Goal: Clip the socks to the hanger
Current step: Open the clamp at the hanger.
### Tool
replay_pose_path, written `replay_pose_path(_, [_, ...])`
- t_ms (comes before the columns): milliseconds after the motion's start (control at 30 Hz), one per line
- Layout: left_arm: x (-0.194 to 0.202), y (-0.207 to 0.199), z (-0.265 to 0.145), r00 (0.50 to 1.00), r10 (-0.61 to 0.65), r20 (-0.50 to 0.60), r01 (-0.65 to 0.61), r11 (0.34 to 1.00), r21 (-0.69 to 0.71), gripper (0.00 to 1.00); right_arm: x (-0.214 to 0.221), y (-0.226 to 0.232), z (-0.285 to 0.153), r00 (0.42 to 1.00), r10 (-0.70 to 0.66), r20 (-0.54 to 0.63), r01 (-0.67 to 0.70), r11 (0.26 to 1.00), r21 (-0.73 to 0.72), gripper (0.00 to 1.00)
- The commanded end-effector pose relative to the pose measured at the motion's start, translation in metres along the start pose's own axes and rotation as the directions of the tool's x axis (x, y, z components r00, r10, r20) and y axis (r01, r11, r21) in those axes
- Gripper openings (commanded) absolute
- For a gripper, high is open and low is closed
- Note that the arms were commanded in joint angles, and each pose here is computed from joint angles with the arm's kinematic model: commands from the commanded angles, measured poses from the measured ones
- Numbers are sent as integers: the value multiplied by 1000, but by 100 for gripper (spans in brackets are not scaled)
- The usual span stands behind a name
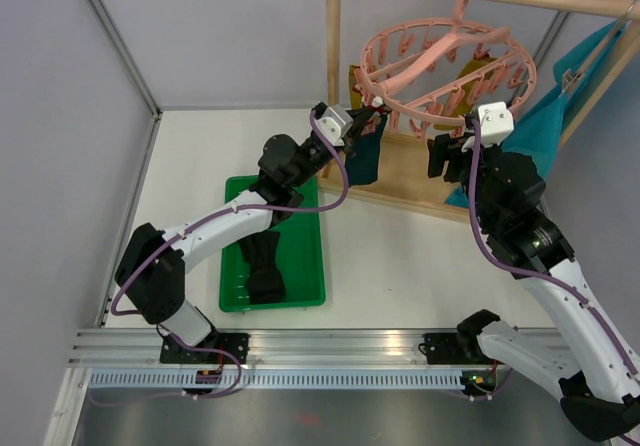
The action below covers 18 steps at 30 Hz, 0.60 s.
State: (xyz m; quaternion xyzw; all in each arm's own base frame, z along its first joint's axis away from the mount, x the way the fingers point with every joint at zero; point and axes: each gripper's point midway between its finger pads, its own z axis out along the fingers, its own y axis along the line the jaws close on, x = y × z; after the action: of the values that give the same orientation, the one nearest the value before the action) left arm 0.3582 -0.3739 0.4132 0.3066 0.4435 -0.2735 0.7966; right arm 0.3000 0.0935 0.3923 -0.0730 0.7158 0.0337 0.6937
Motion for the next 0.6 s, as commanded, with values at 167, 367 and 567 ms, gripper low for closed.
replay_pose_path(167, [-50, 10, 2, 993, 49, 110, -49, 999, -3, 2, -39, -14, 1, 994, -13, 108, 6, 998, 61, 75])
replay_pose_path(367, [-53, 11, 2, 992, 54, 114, -54, 999, -3, 2, -44, -14, 7, 993, -30, 114, 21, 997, 73, 75])
replay_pose_path(567, [-53, 12, 2, 992, 58, 113, -58, 998, -3, 2, -47, -13, 13, 992, -32, 119, 23, 997, 72, 76])
